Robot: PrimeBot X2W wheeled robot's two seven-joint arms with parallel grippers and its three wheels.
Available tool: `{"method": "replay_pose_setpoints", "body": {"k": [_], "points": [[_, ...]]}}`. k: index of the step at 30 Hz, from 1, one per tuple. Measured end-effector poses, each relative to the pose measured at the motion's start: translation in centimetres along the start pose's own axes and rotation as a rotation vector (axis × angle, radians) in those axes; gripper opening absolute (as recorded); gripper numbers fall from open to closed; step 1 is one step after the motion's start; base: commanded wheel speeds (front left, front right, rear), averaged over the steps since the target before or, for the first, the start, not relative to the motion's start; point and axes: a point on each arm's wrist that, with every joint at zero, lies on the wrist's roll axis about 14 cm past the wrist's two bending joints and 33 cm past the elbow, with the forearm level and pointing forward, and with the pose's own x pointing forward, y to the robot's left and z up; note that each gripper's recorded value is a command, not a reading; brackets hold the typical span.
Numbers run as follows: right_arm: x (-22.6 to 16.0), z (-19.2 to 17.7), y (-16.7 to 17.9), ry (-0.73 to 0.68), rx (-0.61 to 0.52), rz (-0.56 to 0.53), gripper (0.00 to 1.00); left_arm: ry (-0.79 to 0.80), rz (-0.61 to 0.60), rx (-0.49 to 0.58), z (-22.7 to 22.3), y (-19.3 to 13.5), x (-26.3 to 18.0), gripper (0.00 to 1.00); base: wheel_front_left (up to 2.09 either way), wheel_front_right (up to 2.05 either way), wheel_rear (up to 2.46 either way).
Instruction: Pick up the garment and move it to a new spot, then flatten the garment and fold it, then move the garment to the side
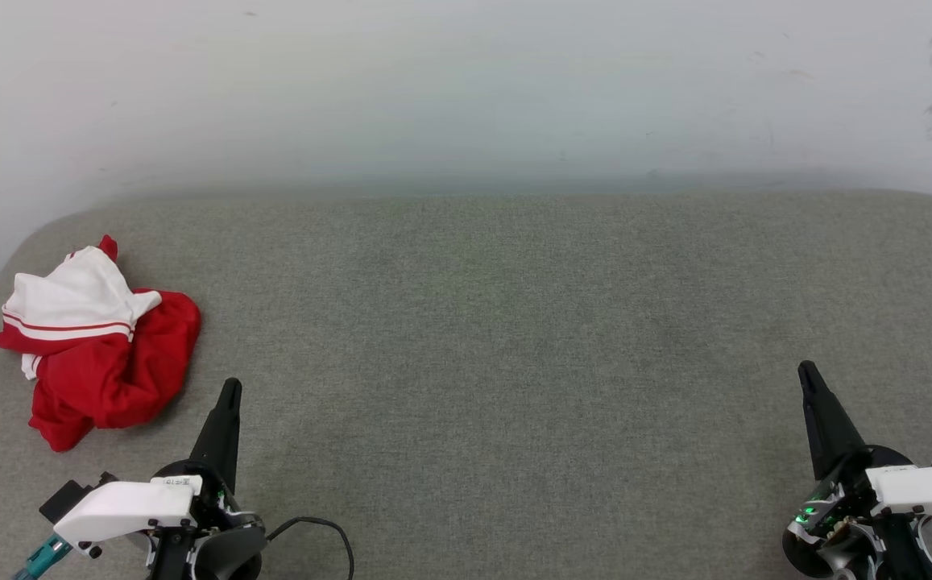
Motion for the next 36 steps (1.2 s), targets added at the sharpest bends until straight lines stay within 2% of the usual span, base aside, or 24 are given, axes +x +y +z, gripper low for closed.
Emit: {"method": "replay_pose_setpoints", "body": {"k": [21,22,27,32,36], "points": [[0.0,0.0,0.0,0.000,0.000,0.000,0.00,0.000,0.000,0.000,0.0,0.0,0.0,0.00,0.00,0.00,0.00],[-0.1,0.0,-0.2,0.000,0.000,-0.006,1.00,0.000,0.005,-0.001,0.0,0.2,-0.1,1.00,0.00,0.00,0.00],[-1.3,0.2,-2.8,-0.009,0.002,-0.083,1.00,-0.004,0.083,-0.007,-0.1,2.8,-1.3,1.00,0.00,0.00,0.00],[-1.4,0.4,-2.8,-0.027,-0.024,-0.083,1.00,-0.025,0.071,-0.003,0.1,2.4,-1.2,1.00,0.00,0.00,0.00],[-1.2,0.7,-2.3,-0.041,-0.076,-0.071,1.00,-0.042,0.067,0.048,0.5,2.2,-1.2,1.00,0.00,0.00,0.00]]}}
